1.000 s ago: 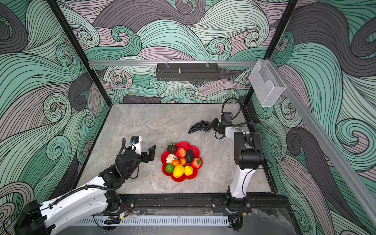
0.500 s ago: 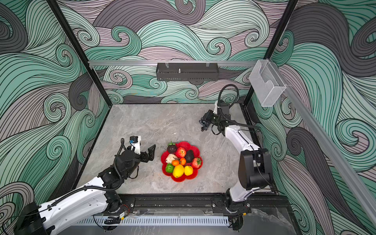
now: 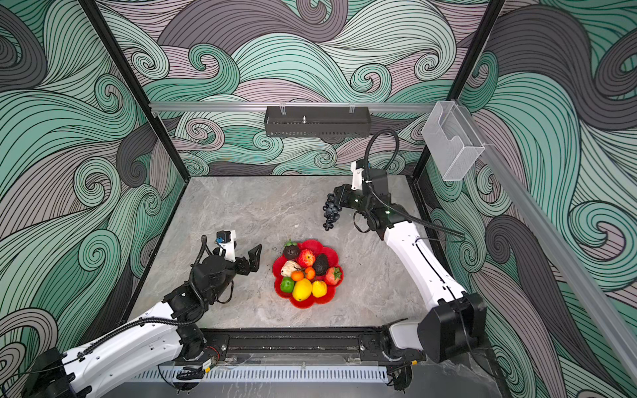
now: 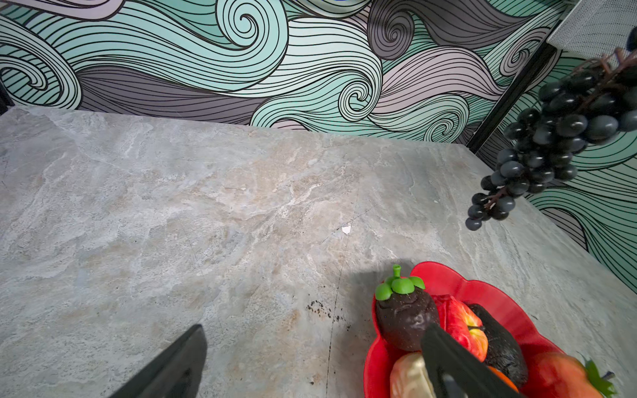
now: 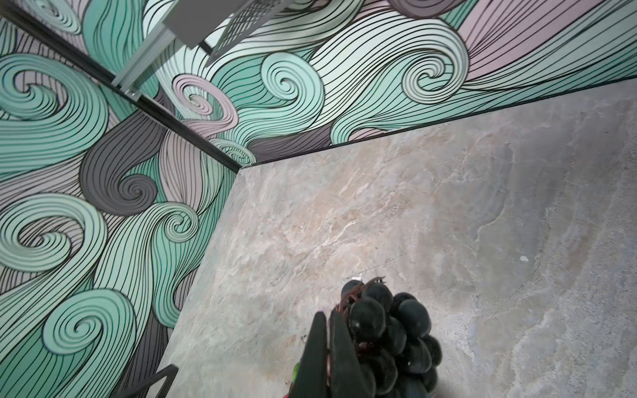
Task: Place and organize the fake fruits in the fruit bowl
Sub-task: 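Lift the grapes with the right gripper and carry them over the bowl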
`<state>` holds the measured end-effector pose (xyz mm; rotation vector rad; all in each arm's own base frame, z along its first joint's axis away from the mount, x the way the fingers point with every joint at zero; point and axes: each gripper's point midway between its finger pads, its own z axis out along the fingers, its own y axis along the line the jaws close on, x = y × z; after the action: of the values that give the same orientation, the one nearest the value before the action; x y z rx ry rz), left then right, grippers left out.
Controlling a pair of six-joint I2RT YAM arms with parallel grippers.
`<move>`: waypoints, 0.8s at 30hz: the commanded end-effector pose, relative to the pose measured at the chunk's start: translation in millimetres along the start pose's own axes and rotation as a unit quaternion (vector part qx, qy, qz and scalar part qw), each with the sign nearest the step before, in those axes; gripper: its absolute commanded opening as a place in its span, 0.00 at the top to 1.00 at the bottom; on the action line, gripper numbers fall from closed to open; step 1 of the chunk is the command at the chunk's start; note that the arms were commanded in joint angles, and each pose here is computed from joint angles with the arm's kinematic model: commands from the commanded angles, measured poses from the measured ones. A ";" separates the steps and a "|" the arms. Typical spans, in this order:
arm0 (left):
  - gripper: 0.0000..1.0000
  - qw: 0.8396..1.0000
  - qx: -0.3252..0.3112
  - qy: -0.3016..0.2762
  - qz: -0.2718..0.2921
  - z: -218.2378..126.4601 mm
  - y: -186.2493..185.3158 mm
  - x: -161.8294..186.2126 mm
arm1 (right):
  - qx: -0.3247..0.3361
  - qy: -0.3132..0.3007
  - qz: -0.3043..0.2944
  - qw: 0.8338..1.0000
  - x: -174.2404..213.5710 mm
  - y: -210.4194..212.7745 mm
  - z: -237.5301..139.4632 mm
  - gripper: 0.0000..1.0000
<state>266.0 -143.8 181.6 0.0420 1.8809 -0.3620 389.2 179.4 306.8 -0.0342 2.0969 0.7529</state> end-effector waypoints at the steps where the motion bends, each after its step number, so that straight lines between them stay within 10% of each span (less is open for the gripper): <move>1: 0.01 1.000 -0.001 -0.004 -0.013 -1.0 2.5 -2.7 | -0.013 -0.001 -0.037 0.999 -1.4 25.8 -13.8 1.00; 24: 0.01 1.000 -0.002 -0.005 -0.029 -1.0 8.2 -2.2 | -0.043 0.118 -0.059 0.990 98.4 59.1 19.7 1.00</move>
<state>267.6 -137.5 181.6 0.0010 1.8785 -0.3822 328.4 260.6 257.1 -0.3081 2.2626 0.8051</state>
